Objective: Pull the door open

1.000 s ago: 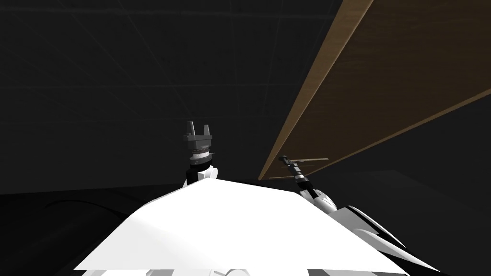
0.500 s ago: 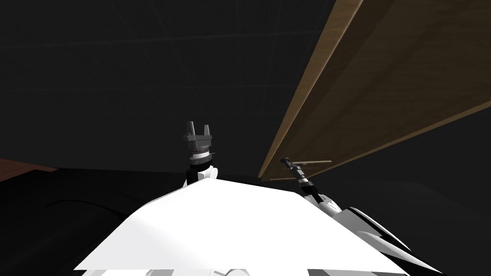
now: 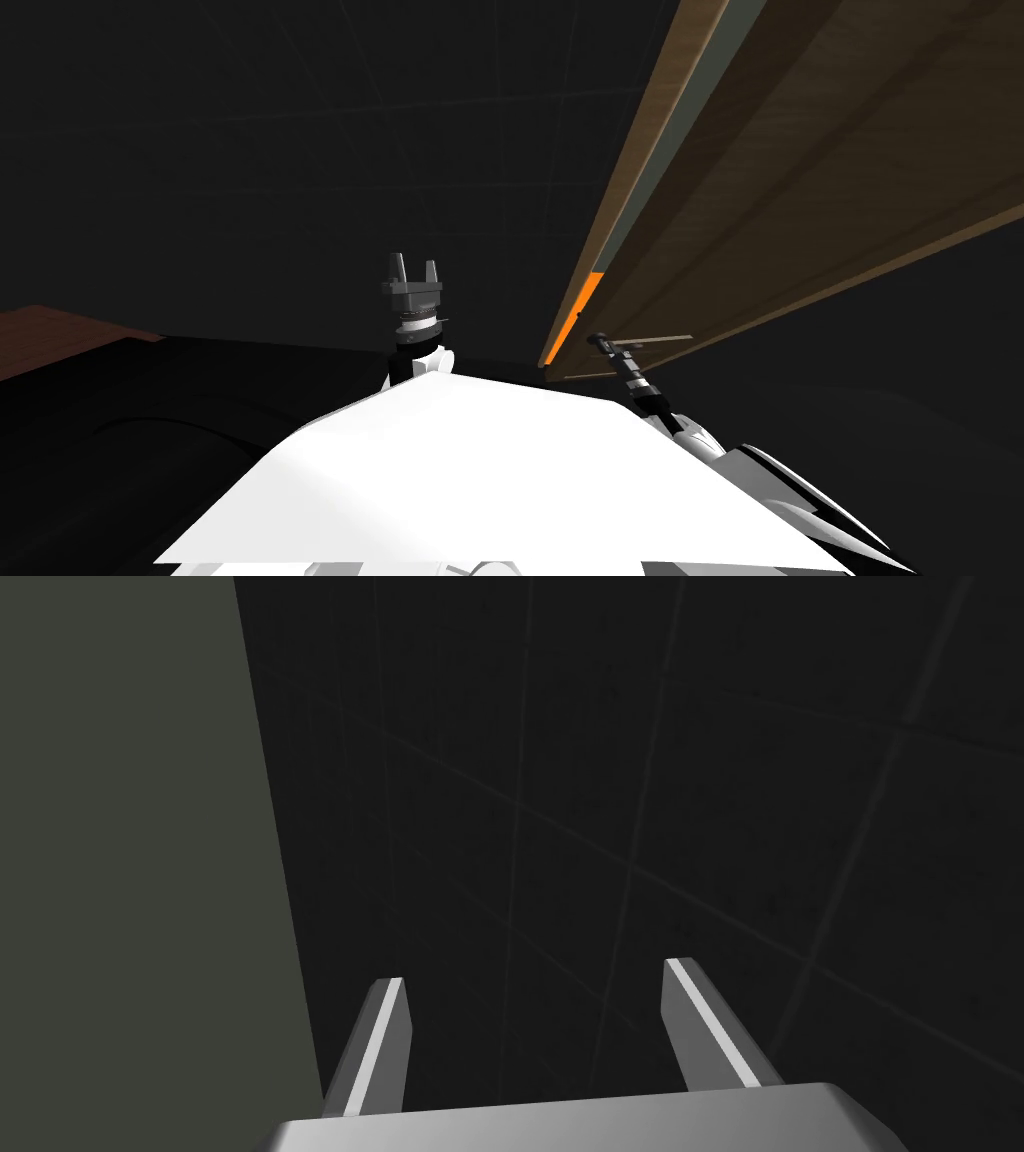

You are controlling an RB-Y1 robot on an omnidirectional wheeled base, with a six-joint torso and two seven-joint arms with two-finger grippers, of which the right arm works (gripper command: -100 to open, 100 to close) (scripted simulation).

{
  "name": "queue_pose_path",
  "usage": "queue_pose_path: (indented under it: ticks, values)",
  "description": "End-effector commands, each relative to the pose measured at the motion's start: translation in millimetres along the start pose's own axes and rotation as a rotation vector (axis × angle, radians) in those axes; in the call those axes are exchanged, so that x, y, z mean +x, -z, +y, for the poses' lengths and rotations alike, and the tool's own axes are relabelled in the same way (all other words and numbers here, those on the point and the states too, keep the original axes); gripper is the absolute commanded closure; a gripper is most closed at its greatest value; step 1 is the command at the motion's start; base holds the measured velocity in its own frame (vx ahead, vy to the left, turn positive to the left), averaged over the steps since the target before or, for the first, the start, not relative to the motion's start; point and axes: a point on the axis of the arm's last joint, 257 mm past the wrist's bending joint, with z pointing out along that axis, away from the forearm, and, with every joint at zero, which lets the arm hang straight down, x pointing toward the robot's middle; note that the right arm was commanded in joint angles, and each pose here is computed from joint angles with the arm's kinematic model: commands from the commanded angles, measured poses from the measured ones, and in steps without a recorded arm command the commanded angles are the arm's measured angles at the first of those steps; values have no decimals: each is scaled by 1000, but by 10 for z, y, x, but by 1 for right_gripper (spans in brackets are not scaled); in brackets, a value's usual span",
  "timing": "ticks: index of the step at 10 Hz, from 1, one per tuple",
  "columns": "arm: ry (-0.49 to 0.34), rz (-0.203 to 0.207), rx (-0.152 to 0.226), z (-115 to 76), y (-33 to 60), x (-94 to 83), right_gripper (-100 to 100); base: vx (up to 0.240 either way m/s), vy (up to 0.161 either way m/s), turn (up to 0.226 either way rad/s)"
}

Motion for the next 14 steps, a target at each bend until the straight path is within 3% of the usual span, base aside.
queue_pose_path:
  ticks: [1, 3, 4, 14]
  values:
    - [4, 8, -8, 31, 115, -32, 100, -141, -109, 241]
    - [5, 16, -8, 36, 226, -51, 100, -181, -86, 162]
    - [2, 15, -12, 40, 178, -24, 100, -76, -20, 14]
    - [4, 24, -9, 38, 280, -41, 100, -201, -104, 171]
